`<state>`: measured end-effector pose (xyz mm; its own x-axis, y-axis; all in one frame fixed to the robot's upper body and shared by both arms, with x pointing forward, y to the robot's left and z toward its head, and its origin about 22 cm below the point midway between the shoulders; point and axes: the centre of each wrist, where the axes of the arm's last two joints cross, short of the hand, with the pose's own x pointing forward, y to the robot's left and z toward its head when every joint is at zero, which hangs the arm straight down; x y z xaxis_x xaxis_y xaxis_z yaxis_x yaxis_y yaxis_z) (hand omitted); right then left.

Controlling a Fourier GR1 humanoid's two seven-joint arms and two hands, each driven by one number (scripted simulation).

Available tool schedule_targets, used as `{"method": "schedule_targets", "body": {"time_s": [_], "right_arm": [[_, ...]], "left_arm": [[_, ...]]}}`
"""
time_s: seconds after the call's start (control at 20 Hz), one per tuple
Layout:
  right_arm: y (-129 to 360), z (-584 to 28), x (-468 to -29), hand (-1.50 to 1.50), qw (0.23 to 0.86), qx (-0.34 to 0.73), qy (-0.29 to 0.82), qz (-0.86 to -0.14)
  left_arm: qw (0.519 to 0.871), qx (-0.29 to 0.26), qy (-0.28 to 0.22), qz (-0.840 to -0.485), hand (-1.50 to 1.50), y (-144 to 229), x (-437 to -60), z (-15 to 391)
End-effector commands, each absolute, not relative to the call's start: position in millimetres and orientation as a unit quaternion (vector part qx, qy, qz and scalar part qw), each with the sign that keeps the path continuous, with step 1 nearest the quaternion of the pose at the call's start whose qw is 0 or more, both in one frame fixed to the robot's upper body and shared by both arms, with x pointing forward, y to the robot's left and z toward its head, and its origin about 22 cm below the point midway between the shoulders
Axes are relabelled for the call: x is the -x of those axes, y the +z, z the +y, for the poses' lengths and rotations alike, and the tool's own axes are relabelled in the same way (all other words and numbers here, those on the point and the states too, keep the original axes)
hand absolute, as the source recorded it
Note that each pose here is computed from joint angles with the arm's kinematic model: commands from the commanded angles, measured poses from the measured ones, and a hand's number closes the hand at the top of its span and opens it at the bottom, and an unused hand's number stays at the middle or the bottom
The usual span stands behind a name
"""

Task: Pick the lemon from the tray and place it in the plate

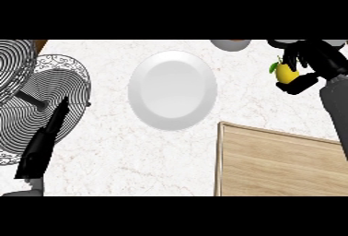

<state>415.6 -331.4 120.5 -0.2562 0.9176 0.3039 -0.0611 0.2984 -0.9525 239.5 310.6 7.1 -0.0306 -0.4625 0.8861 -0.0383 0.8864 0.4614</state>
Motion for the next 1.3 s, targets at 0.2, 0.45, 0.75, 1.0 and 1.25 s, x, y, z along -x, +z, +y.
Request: {"method": "schedule_targets", "body": {"time_s": [0.2,0.45,0.75,1.0,1.25], "right_arm": [[163,-309,-445,1.50,0.384,0.287,0.423,-0.769],[176,-288,-456,1.50,0.363,0.176,0.432,-0.806],[191,-216,-465,1.50,0.351,0.122,0.466,-0.803],[186,-142,-460,1.50,0.365,0.091,0.456,-0.807],[168,-89,-450,1.50,0.388,0.073,0.474,-0.787]], "left_arm": [[0.682,-0.189,-0.156,-0.689,0.00,10,-235,332],[0.682,-0.200,-0.141,-0.689,0.00,-2,-220,322],[0.689,-0.199,-0.143,-0.682,0.00,10,-229,344],[0.694,-0.209,-0.132,-0.676,0.00,-7,-219,331],[0.691,-0.211,-0.133,-0.678,0.00,-8,-221,334]]}}
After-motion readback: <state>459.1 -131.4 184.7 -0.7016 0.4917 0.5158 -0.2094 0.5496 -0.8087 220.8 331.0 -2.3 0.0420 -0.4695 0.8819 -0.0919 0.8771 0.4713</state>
